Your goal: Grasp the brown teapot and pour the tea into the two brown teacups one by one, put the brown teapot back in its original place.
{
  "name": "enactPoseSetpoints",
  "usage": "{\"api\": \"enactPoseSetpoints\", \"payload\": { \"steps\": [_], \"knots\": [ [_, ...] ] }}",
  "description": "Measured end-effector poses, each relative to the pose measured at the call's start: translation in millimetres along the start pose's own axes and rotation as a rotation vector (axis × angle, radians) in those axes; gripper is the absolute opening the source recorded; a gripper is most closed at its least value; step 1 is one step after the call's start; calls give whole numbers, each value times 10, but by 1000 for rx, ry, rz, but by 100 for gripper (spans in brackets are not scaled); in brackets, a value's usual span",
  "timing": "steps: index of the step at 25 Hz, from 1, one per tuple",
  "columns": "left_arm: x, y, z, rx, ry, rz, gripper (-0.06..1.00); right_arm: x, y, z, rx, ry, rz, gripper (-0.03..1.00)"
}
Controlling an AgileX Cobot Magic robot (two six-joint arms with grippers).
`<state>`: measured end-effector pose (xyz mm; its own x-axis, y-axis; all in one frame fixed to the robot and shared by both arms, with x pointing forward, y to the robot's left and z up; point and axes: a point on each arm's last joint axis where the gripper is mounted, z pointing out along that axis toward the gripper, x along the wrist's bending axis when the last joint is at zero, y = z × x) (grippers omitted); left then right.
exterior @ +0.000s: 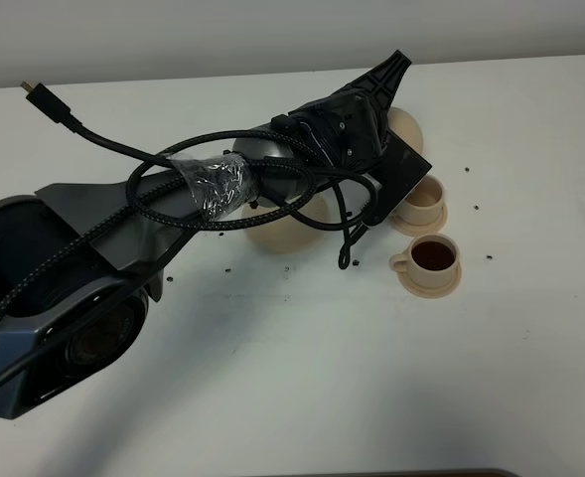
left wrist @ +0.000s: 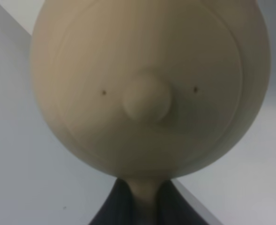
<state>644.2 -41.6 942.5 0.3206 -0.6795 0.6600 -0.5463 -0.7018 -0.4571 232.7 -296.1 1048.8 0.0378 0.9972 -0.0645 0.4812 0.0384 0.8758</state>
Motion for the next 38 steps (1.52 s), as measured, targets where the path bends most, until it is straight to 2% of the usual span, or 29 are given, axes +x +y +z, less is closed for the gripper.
{"api": "enactPoseSetpoints", "payload": {
  "steps": [24,38],
  "knots": [
    [115,62,-44,37,93,188,13,0,0,0,0,0,1,52],
    [143,80,-52,37,121,249,13,0,0,0,0,0,0,52]
  ]
}}
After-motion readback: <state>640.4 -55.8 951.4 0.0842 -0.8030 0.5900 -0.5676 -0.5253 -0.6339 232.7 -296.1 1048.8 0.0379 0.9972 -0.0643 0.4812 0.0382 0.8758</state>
